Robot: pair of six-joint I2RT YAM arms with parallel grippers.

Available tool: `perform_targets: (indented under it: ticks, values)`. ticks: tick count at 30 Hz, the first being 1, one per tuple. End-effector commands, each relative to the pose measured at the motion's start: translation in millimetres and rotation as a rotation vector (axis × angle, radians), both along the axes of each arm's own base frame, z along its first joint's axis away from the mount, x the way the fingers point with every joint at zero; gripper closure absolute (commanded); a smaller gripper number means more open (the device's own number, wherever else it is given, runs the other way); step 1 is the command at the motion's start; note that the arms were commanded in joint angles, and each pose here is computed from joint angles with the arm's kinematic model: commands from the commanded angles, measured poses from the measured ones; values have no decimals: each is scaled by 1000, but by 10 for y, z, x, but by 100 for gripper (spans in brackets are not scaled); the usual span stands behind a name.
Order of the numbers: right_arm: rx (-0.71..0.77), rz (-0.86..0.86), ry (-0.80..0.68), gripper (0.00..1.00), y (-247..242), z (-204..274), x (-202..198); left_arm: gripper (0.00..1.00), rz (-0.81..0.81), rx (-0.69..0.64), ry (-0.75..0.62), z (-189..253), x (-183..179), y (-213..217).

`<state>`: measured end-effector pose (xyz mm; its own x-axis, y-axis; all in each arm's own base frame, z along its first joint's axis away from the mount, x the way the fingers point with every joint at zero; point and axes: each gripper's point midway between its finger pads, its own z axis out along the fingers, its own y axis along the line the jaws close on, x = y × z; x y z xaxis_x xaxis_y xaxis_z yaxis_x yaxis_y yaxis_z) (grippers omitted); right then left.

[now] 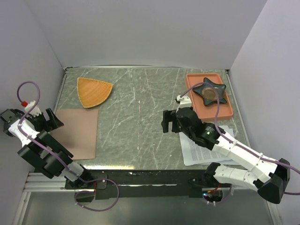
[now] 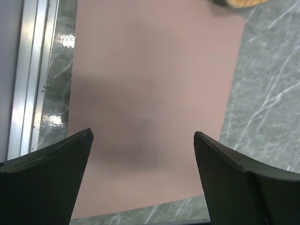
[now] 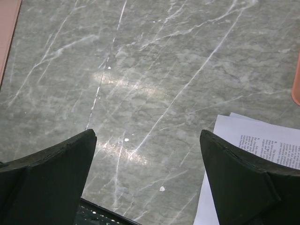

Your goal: Put the files into the folder

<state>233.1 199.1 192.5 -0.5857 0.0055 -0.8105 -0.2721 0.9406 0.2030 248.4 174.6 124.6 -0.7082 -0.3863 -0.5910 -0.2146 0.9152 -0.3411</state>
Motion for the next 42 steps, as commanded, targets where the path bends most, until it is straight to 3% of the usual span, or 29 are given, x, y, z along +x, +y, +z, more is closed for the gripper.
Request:
perform_targets:
  ticks: [1,10,16,24,35,42]
  values:
    - [29,25,-31,0,121,106,17,4,-9,97,-31,-138,9,195]
    - [48,58,-40,0,243,89,-94,4,62,161,-6,-446,-20,472]
    - [64,73,-45,0,341,99,-135,4,54,208,20,-652,-26,386]
    - [109,63,-58,0,365,176,-154,4,-28,257,91,-970,-23,-5]
    - [107,25,2,1,363,-50,-175,4,-267,365,80,-885,158,-671]
    - [91,-8,50,0,316,-221,-209,4,-433,353,103,-923,161,-1215]
